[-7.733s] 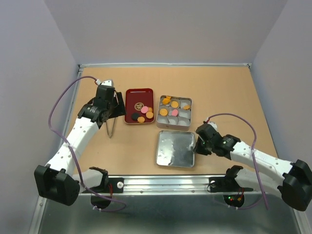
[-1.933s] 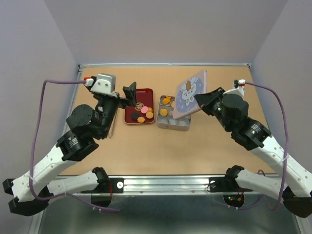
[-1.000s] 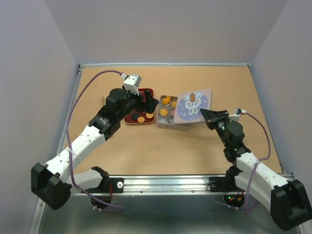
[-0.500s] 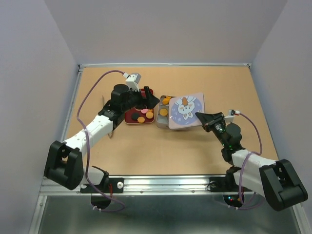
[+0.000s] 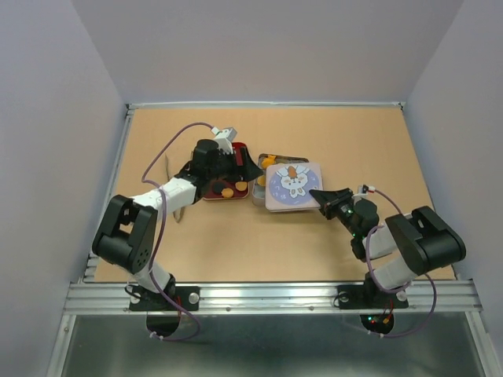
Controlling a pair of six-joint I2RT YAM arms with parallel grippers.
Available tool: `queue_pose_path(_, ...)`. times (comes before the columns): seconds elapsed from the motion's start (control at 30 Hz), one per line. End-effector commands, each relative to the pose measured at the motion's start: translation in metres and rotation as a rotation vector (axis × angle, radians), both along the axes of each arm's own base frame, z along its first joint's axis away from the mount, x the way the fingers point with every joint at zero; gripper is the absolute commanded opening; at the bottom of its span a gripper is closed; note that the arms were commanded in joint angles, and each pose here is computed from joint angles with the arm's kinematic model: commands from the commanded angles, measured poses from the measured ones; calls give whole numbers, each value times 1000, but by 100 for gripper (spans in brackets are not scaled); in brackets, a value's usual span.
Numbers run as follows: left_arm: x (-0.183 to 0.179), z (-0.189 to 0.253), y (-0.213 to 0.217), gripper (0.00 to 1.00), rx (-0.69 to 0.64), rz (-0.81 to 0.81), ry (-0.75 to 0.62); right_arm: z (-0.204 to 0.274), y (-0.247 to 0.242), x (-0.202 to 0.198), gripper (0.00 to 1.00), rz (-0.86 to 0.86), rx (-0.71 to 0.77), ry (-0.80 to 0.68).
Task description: Pack the cookies
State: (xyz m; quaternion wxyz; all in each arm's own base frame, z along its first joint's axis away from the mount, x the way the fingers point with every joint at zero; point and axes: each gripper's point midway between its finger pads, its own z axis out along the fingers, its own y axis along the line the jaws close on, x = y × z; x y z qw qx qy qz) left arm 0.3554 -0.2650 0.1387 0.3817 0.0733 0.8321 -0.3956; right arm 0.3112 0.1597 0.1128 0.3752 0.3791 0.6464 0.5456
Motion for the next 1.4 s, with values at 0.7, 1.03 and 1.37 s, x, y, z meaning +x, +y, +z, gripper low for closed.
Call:
queue_pose_path(0.7, 14, 12, -22, 93, -95, -73, -25, 39, 5, 26, 56, 5, 6, -314)
queue_pose_path(1.03, 13, 8, -22, 93, -90, -68, -19, 24, 7, 15, 72, 36, -24, -277)
queue_pose_path(1.37, 12, 10, -21, 93, -91, -64, -26, -6, 9, 1, 84, 79, -69, -199)
